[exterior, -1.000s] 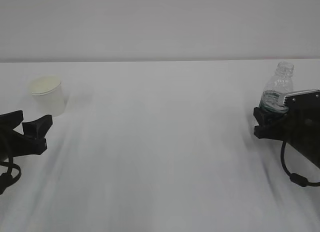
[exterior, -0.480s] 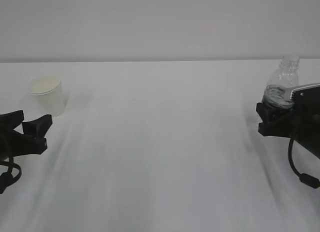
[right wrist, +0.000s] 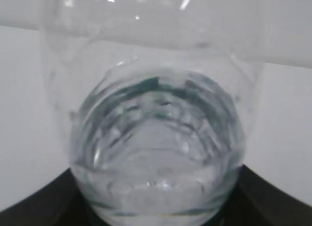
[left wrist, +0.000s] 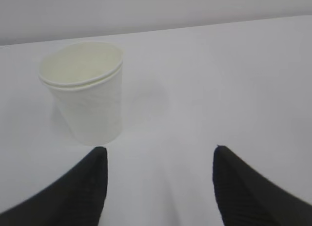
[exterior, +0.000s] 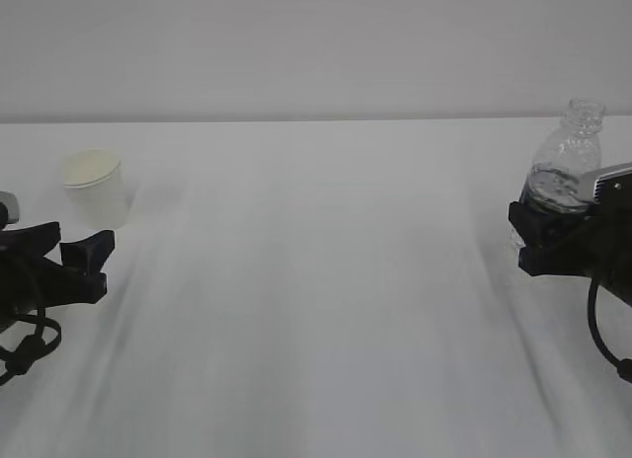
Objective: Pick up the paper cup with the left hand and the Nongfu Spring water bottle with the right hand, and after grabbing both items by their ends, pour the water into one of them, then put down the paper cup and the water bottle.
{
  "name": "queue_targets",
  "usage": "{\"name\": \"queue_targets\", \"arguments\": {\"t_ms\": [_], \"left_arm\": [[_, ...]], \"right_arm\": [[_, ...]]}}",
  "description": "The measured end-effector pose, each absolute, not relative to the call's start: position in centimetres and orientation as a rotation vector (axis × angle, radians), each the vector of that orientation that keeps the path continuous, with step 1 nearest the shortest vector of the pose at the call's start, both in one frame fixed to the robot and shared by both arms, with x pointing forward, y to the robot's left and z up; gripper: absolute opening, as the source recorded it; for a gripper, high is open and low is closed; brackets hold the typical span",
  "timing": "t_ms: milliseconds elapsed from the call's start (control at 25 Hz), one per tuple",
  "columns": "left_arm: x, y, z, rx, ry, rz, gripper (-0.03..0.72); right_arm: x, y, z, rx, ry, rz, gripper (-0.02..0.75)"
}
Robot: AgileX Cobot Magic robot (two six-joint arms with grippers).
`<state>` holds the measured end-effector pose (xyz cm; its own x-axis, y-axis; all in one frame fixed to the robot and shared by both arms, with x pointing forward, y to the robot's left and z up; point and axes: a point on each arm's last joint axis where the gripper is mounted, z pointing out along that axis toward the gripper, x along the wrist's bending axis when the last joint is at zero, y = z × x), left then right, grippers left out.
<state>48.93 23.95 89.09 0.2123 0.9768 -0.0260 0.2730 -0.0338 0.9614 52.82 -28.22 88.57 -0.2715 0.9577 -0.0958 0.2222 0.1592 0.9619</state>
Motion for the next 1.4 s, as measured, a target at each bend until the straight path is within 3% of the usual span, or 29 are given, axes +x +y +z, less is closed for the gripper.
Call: {"name": "queue_targets", "arguments": {"t_ms": [560,1000,1400], "left_arm": [[50.3,24.4,88.9,1.442,1.31,0.962,0.518],[50.4,24.4,87.9,1.49,1.316,0.967,0.398],[51.9,24.1,85.2,1.537,1.362,0.958,0.554]], "right_arm": [[52.0,-27.8,89.9,1.12,1.645,1.227,0.459],[51.8,-27.6,89.8,1.096,1.673,1.239,0.459],[51.8,-27.4,89.8,1.078,1.691,1.247,0.459]]}}
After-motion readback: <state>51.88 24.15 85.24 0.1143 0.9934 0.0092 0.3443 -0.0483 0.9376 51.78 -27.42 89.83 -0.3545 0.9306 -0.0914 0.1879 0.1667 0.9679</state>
